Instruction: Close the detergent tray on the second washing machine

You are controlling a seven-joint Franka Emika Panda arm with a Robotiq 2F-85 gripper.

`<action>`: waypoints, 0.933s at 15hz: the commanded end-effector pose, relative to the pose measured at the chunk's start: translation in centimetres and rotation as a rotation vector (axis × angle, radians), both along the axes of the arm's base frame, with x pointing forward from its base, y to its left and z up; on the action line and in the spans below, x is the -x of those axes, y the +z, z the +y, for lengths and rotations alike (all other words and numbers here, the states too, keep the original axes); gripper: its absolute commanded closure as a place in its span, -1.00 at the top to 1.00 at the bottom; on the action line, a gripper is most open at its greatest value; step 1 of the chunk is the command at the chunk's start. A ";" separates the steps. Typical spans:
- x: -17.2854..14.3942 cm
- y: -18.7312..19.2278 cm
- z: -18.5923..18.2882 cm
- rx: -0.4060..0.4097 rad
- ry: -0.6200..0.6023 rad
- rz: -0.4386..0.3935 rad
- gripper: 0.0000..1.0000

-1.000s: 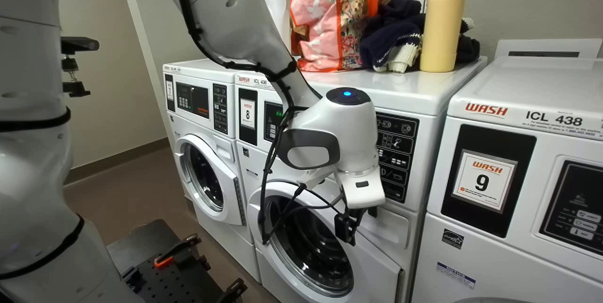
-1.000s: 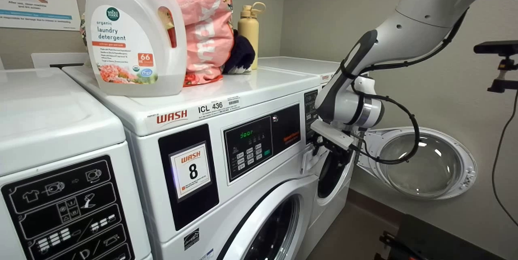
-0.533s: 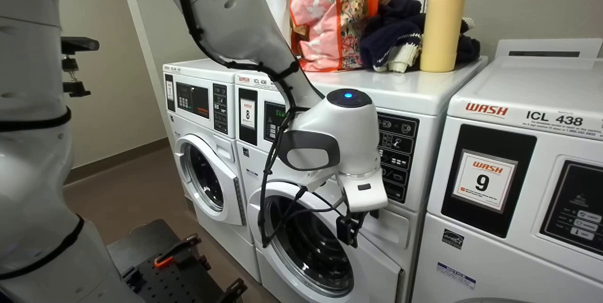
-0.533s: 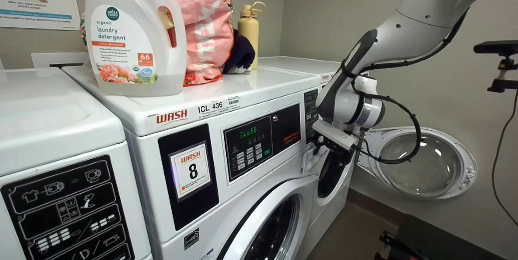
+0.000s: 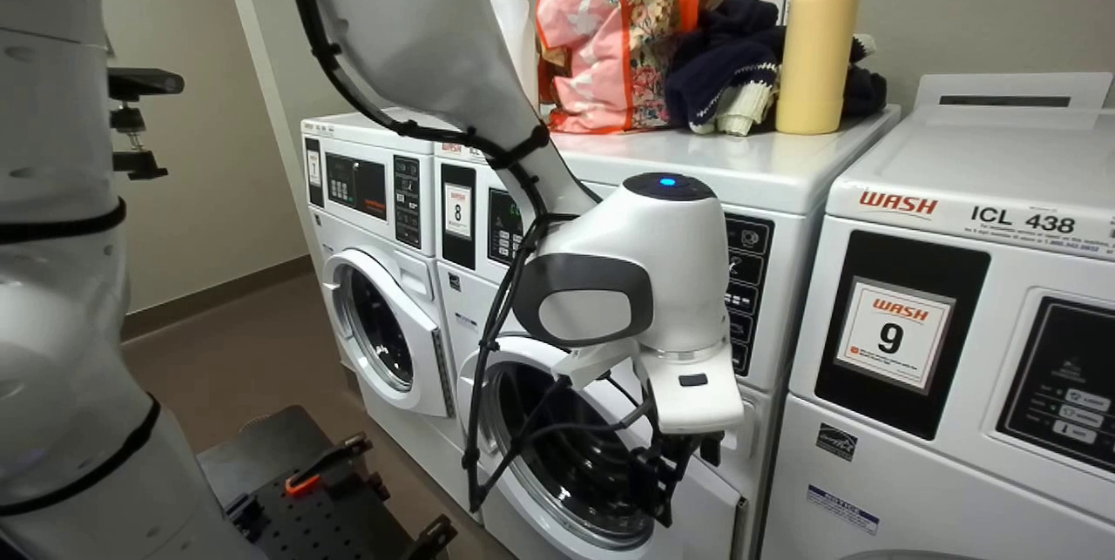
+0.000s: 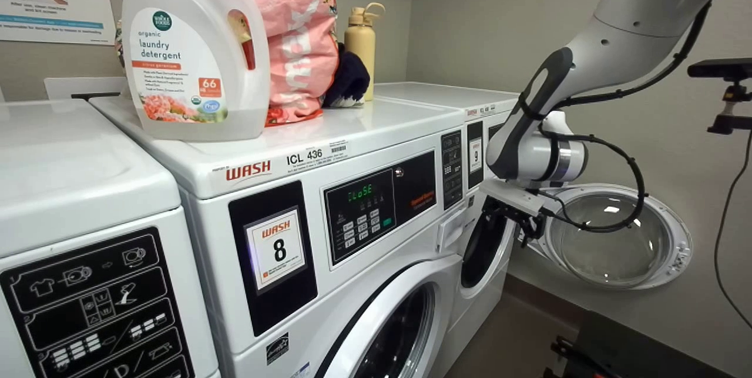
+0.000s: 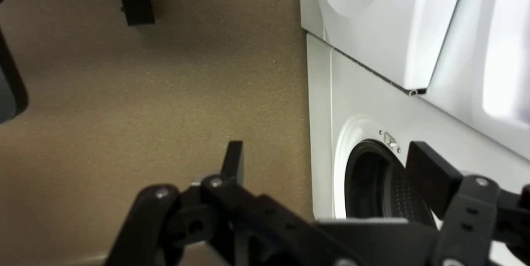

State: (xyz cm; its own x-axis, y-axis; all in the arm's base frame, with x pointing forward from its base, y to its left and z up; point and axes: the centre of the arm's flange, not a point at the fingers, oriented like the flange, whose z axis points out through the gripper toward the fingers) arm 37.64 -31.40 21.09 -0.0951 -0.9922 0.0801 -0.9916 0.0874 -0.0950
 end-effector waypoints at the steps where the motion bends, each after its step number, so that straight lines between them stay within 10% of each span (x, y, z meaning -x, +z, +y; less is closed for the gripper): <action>1: 3.0 5.6 1.2 0.016 -0.013 -0.007 1.00; 14: 3.8 20.9 6.7 0.169 0.188 -0.133 1.00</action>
State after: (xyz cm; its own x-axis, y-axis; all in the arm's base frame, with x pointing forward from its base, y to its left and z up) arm 35.04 -27.51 38.59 0.0532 -0.9677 0.2464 -0.9736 -0.1051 -0.2027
